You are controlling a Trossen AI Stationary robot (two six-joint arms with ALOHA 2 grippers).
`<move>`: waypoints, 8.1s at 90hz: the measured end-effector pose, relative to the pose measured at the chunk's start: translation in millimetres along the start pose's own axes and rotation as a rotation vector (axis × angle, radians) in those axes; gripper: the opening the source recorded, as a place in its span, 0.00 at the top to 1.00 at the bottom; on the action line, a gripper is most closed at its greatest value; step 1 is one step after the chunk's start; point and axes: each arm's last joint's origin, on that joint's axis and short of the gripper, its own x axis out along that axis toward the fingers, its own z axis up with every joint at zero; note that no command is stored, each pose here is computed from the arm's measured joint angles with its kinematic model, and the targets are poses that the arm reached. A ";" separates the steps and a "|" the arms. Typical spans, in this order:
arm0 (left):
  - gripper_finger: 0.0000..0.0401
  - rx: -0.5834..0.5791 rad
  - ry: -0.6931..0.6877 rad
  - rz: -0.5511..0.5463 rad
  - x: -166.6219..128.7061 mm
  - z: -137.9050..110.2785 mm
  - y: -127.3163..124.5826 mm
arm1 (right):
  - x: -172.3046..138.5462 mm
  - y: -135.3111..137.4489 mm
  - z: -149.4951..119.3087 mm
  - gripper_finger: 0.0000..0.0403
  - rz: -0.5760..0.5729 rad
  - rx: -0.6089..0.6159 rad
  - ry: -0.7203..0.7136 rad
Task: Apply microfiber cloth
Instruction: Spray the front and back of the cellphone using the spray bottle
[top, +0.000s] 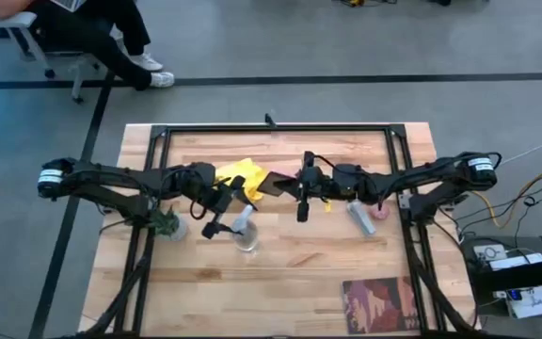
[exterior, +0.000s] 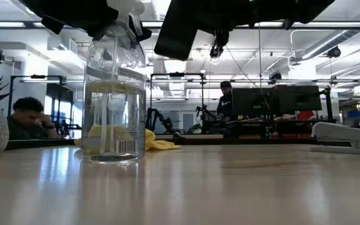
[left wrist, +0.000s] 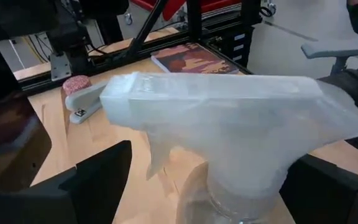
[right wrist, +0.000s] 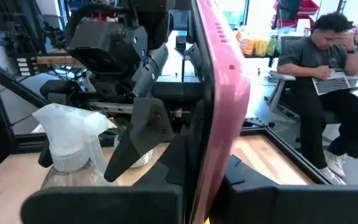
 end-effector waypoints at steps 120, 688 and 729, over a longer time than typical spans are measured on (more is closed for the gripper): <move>0.13 -0.029 0.013 0.047 0.1 -0.5 1.3 | 2.8 38.7 -5.4 0.99 -0.334 0.177 -0.001; 0.39 -0.450 0.009 0.034 -16.0 0.3 4.6 | 79.3 72.3 -52.4 0.99 -0.279 -2.152 0.904; 0.38 -0.451 0.009 0.033 -15.7 0.0 4.6 | 77.4 71.7 -25.5 0.99 -0.314 -2.160 0.863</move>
